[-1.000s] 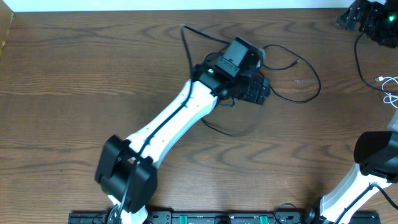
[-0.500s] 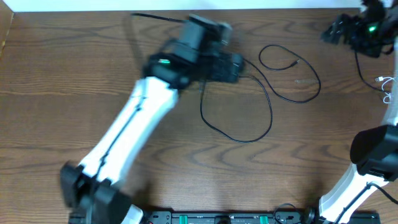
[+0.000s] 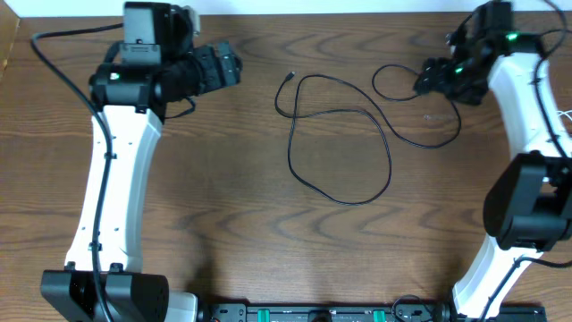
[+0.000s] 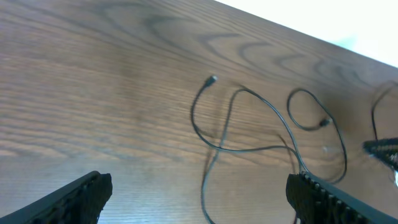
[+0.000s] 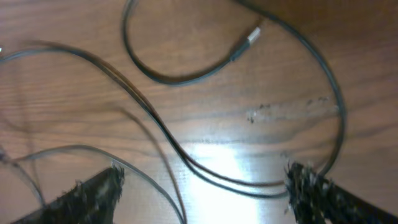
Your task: Untangle cables
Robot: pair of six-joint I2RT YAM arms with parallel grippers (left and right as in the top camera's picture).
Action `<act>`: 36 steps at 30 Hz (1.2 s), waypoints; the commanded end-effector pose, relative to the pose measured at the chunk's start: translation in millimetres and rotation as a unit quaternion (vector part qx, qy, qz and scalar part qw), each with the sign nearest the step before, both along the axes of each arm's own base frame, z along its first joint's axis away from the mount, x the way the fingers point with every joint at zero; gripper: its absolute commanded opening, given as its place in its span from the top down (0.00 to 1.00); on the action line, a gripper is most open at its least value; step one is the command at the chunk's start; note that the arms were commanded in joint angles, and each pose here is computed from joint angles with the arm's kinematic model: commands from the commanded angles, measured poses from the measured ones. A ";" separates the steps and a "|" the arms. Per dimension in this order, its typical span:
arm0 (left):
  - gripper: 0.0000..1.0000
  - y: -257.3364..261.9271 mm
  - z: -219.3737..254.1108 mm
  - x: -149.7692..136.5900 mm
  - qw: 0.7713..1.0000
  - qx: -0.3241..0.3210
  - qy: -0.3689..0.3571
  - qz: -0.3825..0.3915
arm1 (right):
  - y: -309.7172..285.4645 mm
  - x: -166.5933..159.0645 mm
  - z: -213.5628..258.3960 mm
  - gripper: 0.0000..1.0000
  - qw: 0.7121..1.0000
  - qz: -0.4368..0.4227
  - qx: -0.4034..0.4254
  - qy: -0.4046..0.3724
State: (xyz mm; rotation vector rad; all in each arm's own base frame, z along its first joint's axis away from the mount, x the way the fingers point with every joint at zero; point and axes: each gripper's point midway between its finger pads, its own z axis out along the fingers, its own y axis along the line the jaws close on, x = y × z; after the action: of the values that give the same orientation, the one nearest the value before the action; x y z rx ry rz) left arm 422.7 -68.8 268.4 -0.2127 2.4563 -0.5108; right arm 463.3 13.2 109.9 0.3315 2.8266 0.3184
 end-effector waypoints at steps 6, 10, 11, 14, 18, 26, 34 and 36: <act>0.05 9.2 -4.6 -1.9 1.000 0.008 0.010 0.014 | 8.5 -4.2 -63.5 0.36 0.979 -0.195 -0.053 0.008; 0.05 9.1 -6.2 -3.9 1.000 0.008 0.015 0.013 | 12.4 2.9 -77.5 0.61 0.969 -0.242 -0.038 -0.020; 0.05 9.1 -6.5 -4.6 1.000 0.008 0.017 0.013 | 11.6 4.0 -79.9 0.64 0.966 -0.253 -0.035 -0.025; 0.05 9.1 -7.4 -5.4 1.000 0.009 0.019 0.013 | 10.5 8.1 -84.5 0.68 0.962 -0.269 -0.024 -0.038; 0.05 9.1 -7.4 -5.4 1.000 0.009 0.019 0.013 | 7.0 18.4 -80.5 0.67 0.959 -0.277 -0.021 -0.063; 0.05 9.1 -7.4 -5.4 1.000 0.009 0.019 0.013 | 1.1 35.4 -71.2 0.61 0.954 -0.284 -0.006 -0.098; 0.05 9.2 -7.2 -5.2 1.000 0.009 0.019 0.013 | -20.4 36.0 -83.1 0.59 0.951 -0.297 -0.002 -0.084; 0.05 9.1 -7.2 -5.2 1.000 0.008 0.019 0.013 | -20.6 38.6 -88.6 0.57 0.954 -0.289 0.000 -0.083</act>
State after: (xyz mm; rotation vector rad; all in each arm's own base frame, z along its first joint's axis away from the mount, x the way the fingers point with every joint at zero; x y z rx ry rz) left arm 417.7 -61.7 263.1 -0.2425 2.4855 -0.4943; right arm 500.0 -5.4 36.6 1.0502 2.3939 0.2033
